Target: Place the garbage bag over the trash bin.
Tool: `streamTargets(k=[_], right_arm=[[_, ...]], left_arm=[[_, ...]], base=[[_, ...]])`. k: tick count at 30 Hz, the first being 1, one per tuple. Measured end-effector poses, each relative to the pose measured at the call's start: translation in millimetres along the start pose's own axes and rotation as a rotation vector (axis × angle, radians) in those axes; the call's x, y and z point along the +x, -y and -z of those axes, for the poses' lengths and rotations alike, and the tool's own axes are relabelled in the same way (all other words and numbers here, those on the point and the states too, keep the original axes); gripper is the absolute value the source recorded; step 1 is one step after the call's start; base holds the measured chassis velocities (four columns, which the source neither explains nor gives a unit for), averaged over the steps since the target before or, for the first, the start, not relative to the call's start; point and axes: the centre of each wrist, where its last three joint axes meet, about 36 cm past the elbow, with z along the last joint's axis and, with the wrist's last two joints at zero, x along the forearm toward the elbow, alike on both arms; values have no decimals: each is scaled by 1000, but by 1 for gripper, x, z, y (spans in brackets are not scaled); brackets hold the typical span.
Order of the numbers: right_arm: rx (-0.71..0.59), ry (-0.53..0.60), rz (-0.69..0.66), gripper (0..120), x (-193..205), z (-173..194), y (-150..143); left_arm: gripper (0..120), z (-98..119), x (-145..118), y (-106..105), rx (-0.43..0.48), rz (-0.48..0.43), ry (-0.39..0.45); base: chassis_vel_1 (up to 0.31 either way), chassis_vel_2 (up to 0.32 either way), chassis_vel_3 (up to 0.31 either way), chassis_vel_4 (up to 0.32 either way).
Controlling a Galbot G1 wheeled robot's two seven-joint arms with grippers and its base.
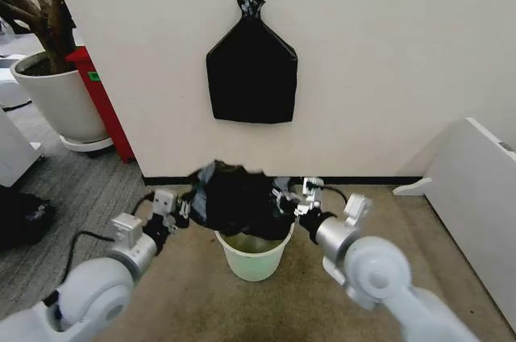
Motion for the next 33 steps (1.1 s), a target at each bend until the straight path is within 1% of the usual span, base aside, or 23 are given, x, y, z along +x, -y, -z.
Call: streamTargets(k=[2,3,5,9,10,11,13,14,18,19,20,24,25,27,31,33], right_arm=[[21,-5,-66,0,-9,-17,13],[16,-2,-67,0,-1,-17,9],[16,-1,-63,0,4,-16,6],[40,-5,-44,0,45,-5,-13],[41,-6,-45,0,47,-5,-14],[48,-11,-55,0,58,-3,-19],[49,-14,-62,0,62,-2,-21],[45,-22,-83,0,68,0,-24],[41,-60,-144,0,68,-4,-20],[41,-60,-144,0,68,-4,-20],[36,-80,-177,0,63,-11,-13],[29,-110,-259,0,47,-35,7],[29,-110,-259,0,47,-35,7],[43,-120,-301,0,38,-49,20],[45,-130,-337,0,31,-64,29],[43,-132,-339,0,31,-65,29]], left_arm=[[0,-19,-6,8,29,-2,-46],[0,-20,-2,12,34,-10,-49],[0,-18,1,15,35,-16,-45],[0,6,21,29,45,-40,8],[0,7,23,30,47,-41,11],[0,12,29,35,57,-39,22],[0,13,31,37,62,-37,23],[0,15,36,41,80,-31,22],[0,12,43,49,148,22,-24],[0,12,43,49,148,22,-24],[0,6,42,50,179,55,-54],[0,-18,31,47,232,135,-124],[0,-18,31,47,232,135,-124],[0,-34,22,45,249,153,-153],[0,-57,7,39,239,176,-180],[0,-59,6,38,236,177,-182]], base=[[0,0,0,0],[0,0,0,0],[0,0,0,0],[0,0,0,0],[0,0,0,0],[0,0,0,0],[0,0,0,0],[0,0,0,0],[0,0,0,0],[0,0,0,0],[0,0,0,0],[0,0,0,0],[0,0,0,0],[0,0,0,0],[0,0,0,0],[0,0,0,0]])
